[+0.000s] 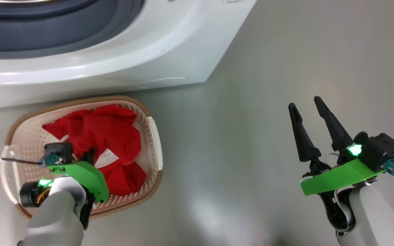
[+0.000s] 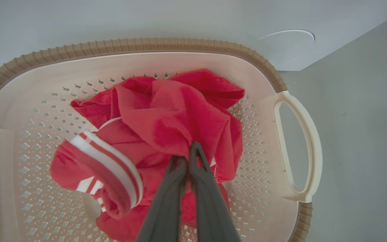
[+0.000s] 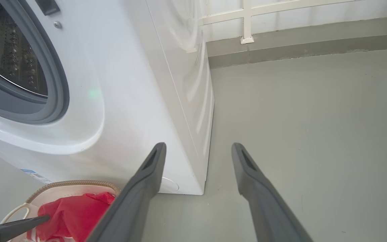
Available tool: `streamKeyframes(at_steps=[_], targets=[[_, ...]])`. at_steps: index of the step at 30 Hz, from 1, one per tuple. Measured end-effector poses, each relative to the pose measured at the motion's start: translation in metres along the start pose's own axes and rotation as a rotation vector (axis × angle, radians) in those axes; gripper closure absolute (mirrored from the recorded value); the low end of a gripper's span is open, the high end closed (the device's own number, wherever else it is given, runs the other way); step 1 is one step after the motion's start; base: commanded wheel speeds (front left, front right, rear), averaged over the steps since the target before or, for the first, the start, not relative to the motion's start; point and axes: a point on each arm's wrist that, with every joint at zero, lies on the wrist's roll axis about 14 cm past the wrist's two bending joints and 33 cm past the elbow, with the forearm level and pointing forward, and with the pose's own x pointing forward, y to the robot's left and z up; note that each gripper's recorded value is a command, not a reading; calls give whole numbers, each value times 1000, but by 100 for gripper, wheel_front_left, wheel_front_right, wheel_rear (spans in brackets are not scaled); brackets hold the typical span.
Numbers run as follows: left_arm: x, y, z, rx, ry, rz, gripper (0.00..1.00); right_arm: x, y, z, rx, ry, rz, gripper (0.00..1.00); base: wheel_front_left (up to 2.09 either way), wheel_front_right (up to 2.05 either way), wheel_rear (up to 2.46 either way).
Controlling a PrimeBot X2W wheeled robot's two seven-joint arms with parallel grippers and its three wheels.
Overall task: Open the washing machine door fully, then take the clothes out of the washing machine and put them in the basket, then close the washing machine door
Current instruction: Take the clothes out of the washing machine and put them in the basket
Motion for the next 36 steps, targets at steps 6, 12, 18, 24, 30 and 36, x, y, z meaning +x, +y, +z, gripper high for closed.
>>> streamKeyframes(at_steps=[6, 12, 18, 24, 30, 36], targets=[[11, -1, -13, -3, 43, -10, 0, 0, -10, -5, -9, 13, -28, 0, 0, 0, 0], [7, 1, 0, -35, -2, 1, 0, 0, -7, 0, -5, 1, -22, 0, 0, 0, 0], [-3, 1, 26, -46, -86, 5, 0, 0, -1, 8, -4, -19, -4, 0, 0, 0, 0], [-17, 3, 59, -54, -188, 3, 0, -1, 5, 19, -6, -42, 14, 0, 0, 0, 0], [-40, 13, 91, -79, -308, 29, 0, -4, 11, 32, -12, -70, 36, 0, 0, 0, 0], [-67, 13, 127, -58, -445, 36, 0, -9, 16, 48, -18, -103, 52, 0, 0, 0, 0]])
